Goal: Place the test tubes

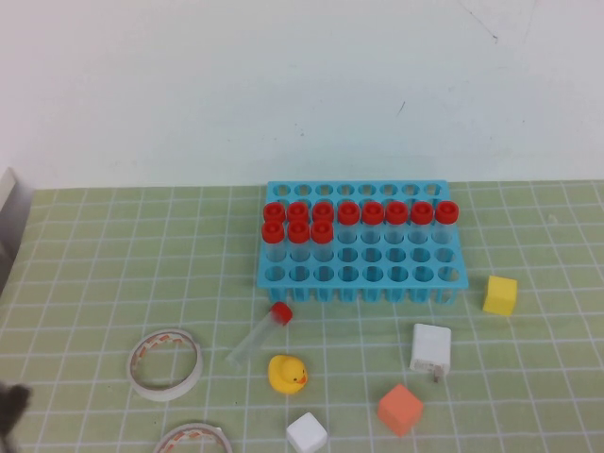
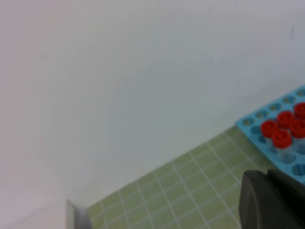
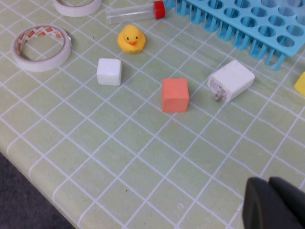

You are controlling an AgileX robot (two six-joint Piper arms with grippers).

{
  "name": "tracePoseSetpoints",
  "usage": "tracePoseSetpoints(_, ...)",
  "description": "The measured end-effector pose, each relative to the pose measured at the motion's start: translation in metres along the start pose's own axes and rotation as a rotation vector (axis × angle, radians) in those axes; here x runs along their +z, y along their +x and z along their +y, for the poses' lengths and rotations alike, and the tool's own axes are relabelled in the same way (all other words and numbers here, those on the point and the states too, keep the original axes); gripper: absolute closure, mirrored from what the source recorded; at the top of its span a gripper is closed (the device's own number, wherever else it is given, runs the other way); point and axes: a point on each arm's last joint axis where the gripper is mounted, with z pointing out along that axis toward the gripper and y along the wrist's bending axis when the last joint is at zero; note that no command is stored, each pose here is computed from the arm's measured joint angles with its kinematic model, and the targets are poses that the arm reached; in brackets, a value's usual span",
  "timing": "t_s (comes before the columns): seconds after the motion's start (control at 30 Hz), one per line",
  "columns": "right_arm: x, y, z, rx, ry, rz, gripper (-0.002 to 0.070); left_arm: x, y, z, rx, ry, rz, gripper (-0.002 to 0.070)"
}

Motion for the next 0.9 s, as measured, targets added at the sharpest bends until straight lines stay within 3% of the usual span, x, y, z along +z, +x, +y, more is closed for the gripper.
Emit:
tracePoseSetpoints(0.3, 0.000, 0.000, 0.000, 0.000, 0.000, 0.000, 0.0675, -0.043, 0.017, 0.005, -0.269, -0.110, -0.236, 0.0675)
tracePoseSetpoints(0.5, 0.000, 0.000, 0.000, 0.000, 0.000, 0.000, 0.0675, -0.051, 0.047, -0.010, -0.295, -0.107, -0.332, 0.0675)
tracePoseSetpoints(0.67, 0.000, 0.000, 0.000, 0.000, 0.001, 0.002, 0.0675, -0.052, 0.083, -0.022, -0.300, -0.114, -0.313, 0.0675)
tracePoseSetpoints(0.9, 0.000, 0.001, 0.000, 0.000, 0.003, 0.006, 0.0675, -0.054, 0.104, -0.017, -0.386, -0.213, -0.211, 0.0675)
